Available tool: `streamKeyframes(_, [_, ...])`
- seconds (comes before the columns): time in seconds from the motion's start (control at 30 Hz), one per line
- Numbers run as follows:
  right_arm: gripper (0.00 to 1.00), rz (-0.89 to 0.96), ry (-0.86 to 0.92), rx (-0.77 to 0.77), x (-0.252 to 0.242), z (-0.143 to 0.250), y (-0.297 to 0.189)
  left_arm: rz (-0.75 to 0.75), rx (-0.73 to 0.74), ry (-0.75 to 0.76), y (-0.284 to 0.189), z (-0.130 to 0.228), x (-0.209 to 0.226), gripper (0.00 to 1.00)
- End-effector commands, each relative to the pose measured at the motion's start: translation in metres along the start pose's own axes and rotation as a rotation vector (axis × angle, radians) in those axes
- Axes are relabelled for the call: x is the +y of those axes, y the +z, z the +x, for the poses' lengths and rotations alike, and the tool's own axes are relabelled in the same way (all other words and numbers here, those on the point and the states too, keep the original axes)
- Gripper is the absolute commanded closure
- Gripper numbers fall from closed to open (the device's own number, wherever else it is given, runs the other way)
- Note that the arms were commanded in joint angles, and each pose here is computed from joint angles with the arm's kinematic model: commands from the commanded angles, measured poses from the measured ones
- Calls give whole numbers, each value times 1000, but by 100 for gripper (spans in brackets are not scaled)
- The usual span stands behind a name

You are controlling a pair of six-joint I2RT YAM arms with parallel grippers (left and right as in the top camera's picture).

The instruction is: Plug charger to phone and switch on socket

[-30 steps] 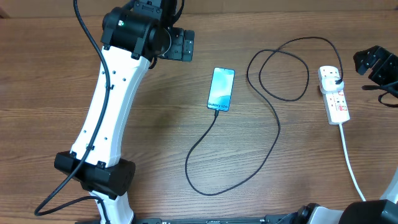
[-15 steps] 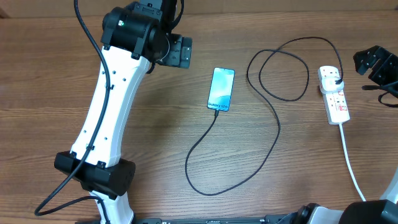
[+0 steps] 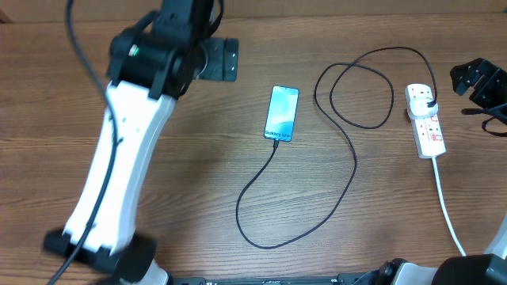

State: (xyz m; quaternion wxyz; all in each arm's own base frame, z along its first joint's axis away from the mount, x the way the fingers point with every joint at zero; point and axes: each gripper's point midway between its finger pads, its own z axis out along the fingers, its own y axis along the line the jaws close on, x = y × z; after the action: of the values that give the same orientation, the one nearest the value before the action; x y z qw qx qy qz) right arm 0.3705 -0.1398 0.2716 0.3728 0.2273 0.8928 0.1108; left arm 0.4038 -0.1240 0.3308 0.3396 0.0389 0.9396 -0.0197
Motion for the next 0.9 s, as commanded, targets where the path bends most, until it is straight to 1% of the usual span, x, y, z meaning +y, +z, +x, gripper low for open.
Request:
streamKeyframes(0.0, [0,7,-9,-21,1,-7,-4,-34,-50,14,-16,16,14,0])
streamKeyframes(0.17, [0,7,-9,-21,1,-7,-4,-44,-144,-5,-27,37,26,0])
streamKeyframes(0.37, [0,7,-9,-21,1,-7,-4,-38,-317,-47,-46,59,40,0])
streamKeyframes(0.43, [0,7,-9,-21,1,-7,-4,-19,-410,-70,-55,61,43,0])
streamKeyframes(0.63, [0,7,-9,-21,1,-7,-4,33,-751,-165,-83,63,61,0])
streamKeyframes(0.83, [0,7,-9,-21,1,-7,-4,65,-1067,-226,-99,88,83,0])
streamKeyframes(0.87, [0,7,-9,-21,1,-7,-4,64,-1095,-230,-100,91,86,0])
